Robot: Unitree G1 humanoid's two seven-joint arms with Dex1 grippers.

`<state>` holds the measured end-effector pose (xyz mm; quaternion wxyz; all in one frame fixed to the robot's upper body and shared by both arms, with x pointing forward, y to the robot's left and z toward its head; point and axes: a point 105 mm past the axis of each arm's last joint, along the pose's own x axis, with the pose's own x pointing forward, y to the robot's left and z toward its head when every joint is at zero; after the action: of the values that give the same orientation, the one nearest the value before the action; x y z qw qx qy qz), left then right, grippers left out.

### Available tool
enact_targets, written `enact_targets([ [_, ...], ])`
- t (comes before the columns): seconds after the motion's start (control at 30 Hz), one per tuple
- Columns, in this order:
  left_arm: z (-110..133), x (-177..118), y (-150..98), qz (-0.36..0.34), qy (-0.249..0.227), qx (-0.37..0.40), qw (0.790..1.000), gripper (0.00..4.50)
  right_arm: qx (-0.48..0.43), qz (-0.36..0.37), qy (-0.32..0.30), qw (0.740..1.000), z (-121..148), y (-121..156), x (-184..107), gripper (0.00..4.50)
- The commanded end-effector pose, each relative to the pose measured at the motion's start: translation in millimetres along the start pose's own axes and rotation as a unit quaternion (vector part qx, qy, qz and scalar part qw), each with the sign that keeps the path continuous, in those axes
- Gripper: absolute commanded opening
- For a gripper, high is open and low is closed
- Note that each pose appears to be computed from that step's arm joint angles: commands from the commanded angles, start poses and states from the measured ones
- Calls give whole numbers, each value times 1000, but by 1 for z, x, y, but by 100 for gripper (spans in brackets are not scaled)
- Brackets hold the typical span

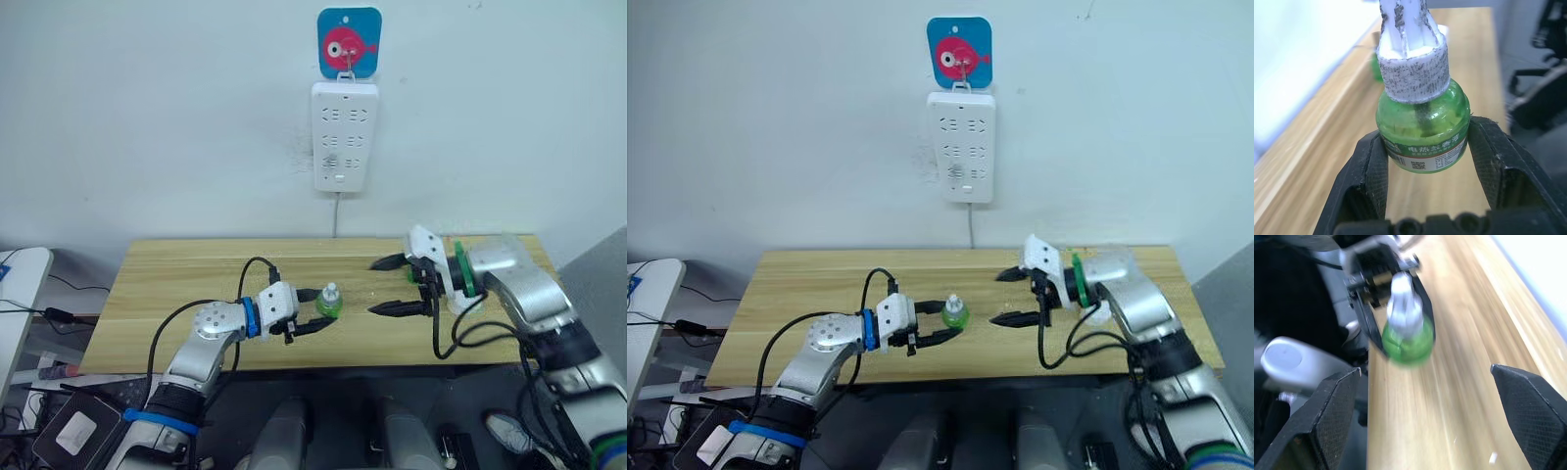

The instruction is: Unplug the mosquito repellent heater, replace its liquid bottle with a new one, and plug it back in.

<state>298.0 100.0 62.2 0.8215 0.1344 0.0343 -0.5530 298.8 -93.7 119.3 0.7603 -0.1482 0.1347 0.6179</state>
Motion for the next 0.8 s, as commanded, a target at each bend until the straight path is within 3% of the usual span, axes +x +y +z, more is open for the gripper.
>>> enact_targets([
  [0.03,13,2,1,8,-27,2,1000,221,-2,-69,-50,996,17,7,11,447],
  [0.23,18,7,1,2,-31,2,1000,221,29,-113,-97,988,29,15,34,447],
  [0.5,20,11,-1,-4,-30,3,1000,221,40,-102,-110,988,33,25,48,447],
  [0.6,20,11,-2,-6,-30,3,1000,221,41,-97,-110,988,33,26,50,390],
  [0.8,22,13,-5,-11,-33,5,999,221,40,-67,-98,992,30,31,53,168],
])
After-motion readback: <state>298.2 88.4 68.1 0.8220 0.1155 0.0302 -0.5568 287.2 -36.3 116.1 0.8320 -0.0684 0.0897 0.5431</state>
